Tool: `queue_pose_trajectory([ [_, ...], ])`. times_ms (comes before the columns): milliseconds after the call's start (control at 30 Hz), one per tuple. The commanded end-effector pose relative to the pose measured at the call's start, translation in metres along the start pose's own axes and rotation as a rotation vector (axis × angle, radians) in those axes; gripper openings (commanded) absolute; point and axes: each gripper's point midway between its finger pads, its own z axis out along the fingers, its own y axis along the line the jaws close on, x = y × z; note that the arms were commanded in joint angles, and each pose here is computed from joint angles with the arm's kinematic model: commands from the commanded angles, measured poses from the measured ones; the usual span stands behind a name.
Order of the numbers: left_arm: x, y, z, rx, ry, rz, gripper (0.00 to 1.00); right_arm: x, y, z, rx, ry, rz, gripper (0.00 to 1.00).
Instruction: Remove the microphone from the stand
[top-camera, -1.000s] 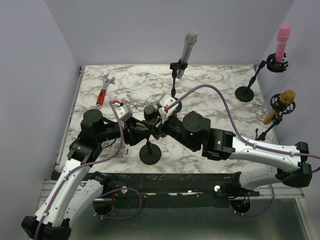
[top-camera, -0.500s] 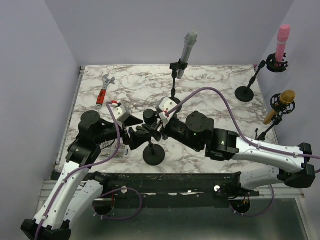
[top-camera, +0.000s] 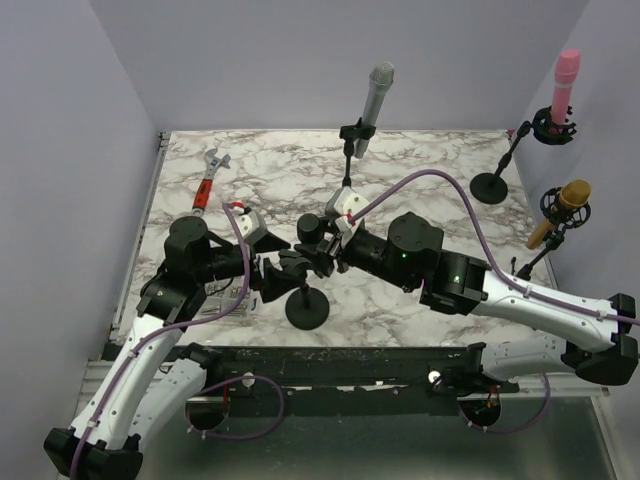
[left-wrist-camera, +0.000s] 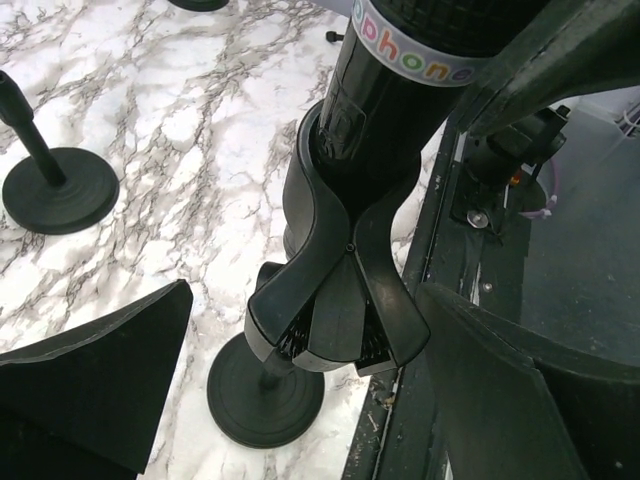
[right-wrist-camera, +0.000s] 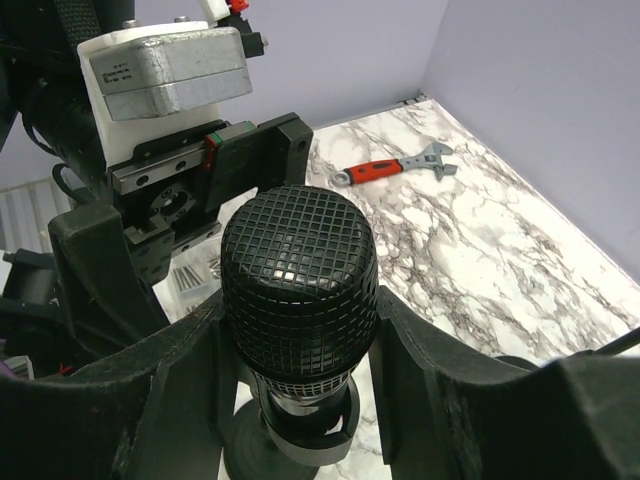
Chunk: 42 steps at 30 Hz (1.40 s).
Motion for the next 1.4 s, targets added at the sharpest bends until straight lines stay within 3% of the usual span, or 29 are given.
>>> queue_pose_trajectory([
  [0, -0.011, 0.0, 0.002, 0.012, -0.025, 0.052, 0.9, -0.022, 0.002, 0.001, -0.031, -0.081, 0.007, 0.01],
  [33, -0.01, 0.002, 0.003, 0.006, -0.023, 0.049, 0.81, -0.022, 0.002, 0.001, -0.029, -0.082, 0.009, 0.01],
  [100, -0.007, 0.006, 0.004, -0.014, -0.005, 0.045, 0.46, -0.025, 0.002, 0.001, -0.03, -0.088, 0.015, 0.01],
  [133, -0.005, 0.012, 0.003, -0.045, 0.006, 0.037, 0.04, -0.027, 0.002, 0.001, -0.03, -0.09, 0.017, 0.01],
  [167, -0.003, 0.017, 0.003, -0.071, 0.01, 0.03, 0.0, -0.029, 0.002, 0.001, -0.032, -0.095, 0.019, 0.01],
  [433, 0.0, 0.016, 0.0, -0.085, 0.001, 0.043, 0.0, -0.057, -0.007, 0.01, 0.01, -0.117, 0.035, 0.01],
  [733, 0.003, 0.015, 0.002, -0.087, 0.008, 0.026, 0.0, -0.148, -0.049, -0.009, 0.168, -0.242, 0.026, 0.01],
  [767, 0.003, 0.016, 0.002, -0.095, 0.011, 0.018, 0.06, -0.154, -0.058, -0.014, 0.209, -0.25, 0.023, 0.01],
  [833, 0.004, 0.02, 0.002, -0.114, 0.018, 0.0, 0.38, -0.158, -0.075, -0.025, 0.294, -0.25, 0.022, 0.01],
  [867, 0.005, 0.021, 0.002, -0.123, 0.019, -0.009, 0.48, -0.157, -0.082, -0.032, 0.335, -0.249, 0.019, 0.01],
  [1067, -0.001, 0.013, 0.001, -0.094, -0.008, 0.009, 0.94, -0.096, -0.116, -0.059, 0.569, -0.124, 0.004, 0.01],
  [1100, -0.001, 0.012, 0.001, -0.089, -0.014, 0.011, 0.99, -0.084, -0.118, -0.063, 0.592, -0.101, 0.006, 0.01],
  [1367, -0.013, -0.002, 0.001, -0.036, -0.051, -0.077, 0.99, 0.019, -0.11, -0.08, 0.643, 0.121, 0.079, 0.01],
])
